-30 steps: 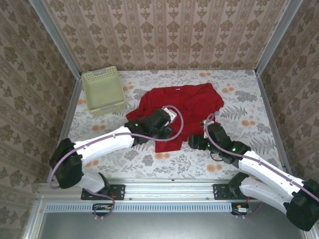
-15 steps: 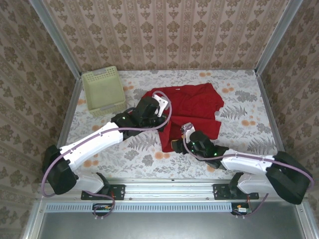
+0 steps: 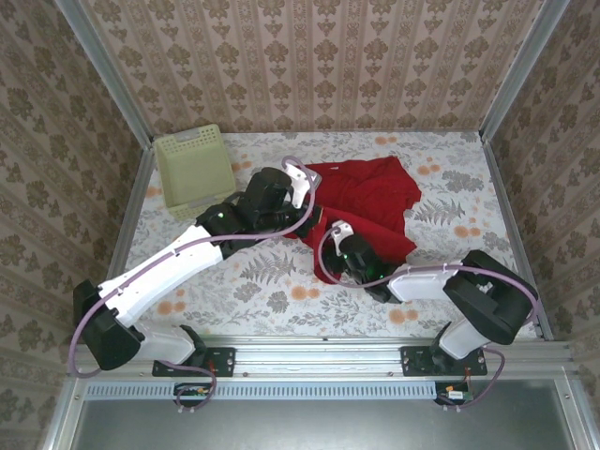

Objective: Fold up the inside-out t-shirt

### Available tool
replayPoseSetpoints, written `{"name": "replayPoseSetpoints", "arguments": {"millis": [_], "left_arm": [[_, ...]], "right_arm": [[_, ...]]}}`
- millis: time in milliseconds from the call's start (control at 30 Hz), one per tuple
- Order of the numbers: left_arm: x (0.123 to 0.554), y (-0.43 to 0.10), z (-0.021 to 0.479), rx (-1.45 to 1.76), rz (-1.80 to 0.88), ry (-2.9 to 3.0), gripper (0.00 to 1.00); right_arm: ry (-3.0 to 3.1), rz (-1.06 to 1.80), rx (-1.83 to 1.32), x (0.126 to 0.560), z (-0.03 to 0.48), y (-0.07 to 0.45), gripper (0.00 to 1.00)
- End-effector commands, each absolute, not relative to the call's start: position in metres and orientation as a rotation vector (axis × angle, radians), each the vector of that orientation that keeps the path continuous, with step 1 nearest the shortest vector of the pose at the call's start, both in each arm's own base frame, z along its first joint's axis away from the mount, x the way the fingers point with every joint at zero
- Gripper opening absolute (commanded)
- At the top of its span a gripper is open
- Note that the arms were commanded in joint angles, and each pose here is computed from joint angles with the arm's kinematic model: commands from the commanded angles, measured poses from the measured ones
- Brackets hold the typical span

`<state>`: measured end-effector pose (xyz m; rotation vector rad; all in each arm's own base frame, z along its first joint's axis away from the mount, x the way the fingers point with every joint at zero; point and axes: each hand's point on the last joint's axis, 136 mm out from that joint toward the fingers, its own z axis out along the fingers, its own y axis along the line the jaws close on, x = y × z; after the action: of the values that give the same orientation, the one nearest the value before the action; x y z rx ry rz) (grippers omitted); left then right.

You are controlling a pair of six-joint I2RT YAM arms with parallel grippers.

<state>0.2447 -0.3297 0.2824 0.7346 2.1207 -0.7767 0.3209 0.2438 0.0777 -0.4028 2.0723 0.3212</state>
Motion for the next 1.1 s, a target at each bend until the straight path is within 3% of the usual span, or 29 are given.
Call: {"name": "replayPoseSetpoints", "arguments": {"millis": [0,433,733,833,1067], "left_arm": [[0.239,-0.321,0.319,0.719,-0.819,2.047,0.0],[0.212,-0.296,0.43,0.679,-0.903,1.79,0.0],[0.205,-0.317,0.451,0.729,-0.926,1.741,0.0],[0.195,-0.326,0.461,0.758,-0.942,1.706,0.0],[0.178,-0.329,0.485,0.776,-0.943,1.636,0.0]], "right_arm": [[2.048,0.277,-0.348,0.351,0.089,0.238,0.63],[2.117,0.061,-0.272,0.414,0.09,0.229,0.66],[2.227,-0.029,-0.34,0.433,0.071,0.248,0.73],[2.325,-0.11,-0.319,0.444,0.053,0.246,0.84],[2.488,-0.202,-0.117,0.473,0.038,0.216,0.92]]}}
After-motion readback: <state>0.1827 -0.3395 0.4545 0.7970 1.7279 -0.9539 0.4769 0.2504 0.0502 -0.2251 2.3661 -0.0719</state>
